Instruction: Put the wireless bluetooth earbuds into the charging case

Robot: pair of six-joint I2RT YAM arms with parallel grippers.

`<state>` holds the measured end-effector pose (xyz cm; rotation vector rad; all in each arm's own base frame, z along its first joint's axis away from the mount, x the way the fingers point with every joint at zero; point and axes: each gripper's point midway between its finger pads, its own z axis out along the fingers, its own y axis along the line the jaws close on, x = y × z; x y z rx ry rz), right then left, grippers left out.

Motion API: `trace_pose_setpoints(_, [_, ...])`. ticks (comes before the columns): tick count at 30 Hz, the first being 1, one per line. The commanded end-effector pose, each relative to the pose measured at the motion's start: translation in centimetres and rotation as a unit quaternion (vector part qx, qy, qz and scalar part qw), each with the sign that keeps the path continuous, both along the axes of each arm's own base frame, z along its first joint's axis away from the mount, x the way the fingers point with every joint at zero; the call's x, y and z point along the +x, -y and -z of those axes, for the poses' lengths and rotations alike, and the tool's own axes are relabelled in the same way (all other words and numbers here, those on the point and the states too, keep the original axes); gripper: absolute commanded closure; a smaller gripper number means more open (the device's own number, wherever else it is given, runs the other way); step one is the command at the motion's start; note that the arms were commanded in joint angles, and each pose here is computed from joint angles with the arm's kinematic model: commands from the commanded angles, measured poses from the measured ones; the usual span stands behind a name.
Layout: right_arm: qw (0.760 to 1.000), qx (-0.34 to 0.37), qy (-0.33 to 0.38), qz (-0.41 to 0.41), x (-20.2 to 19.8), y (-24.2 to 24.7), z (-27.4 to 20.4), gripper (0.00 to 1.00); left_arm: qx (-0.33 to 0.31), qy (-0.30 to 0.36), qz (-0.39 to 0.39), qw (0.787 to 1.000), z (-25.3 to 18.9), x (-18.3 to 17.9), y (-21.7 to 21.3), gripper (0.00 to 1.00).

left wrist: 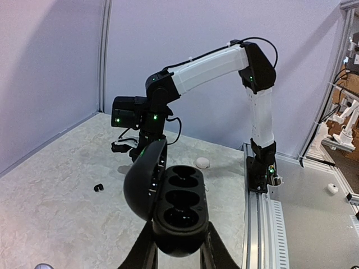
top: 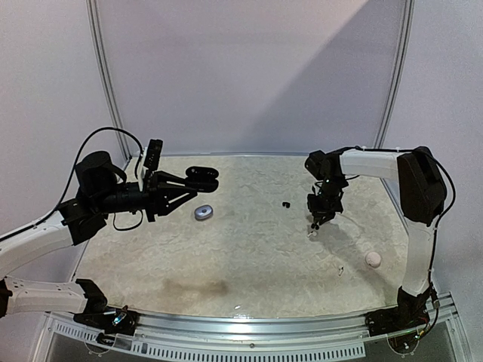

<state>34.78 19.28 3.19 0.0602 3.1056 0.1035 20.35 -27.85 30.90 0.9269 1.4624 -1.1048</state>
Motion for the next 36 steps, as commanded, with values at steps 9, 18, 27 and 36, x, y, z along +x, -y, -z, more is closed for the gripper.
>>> trace_pose_setpoints(9, [1.0,-0.002,-0.016,0.001,0.0,0.3,2.1,0.87,-0.002,0.009,-0.01,1.0,-0.2,0.3,-0.4,1.0])
trace_pose_setpoints(18, [1.0,0.004,0.0,0.006,0.7,0.4,1.0,0.87,-0.001,0.009,-0.009,1.0,-0.1,0.2,-0.4,1.0])
trace_pose_setpoints(27, [1.0,-0.005,0.023,0.005,1.6,0.9,-1.4,0.87,-0.002,0.011,-0.01,1.0,-0.2,0.2,-0.4,1.0])
trace_pose_setpoints(36, [1.0,0.004,0.001,0.008,0.7,0.6,0.5,0.87,-0.002,0.011,-0.01,1.0,-0.1,0.3,-0.4,1.0])
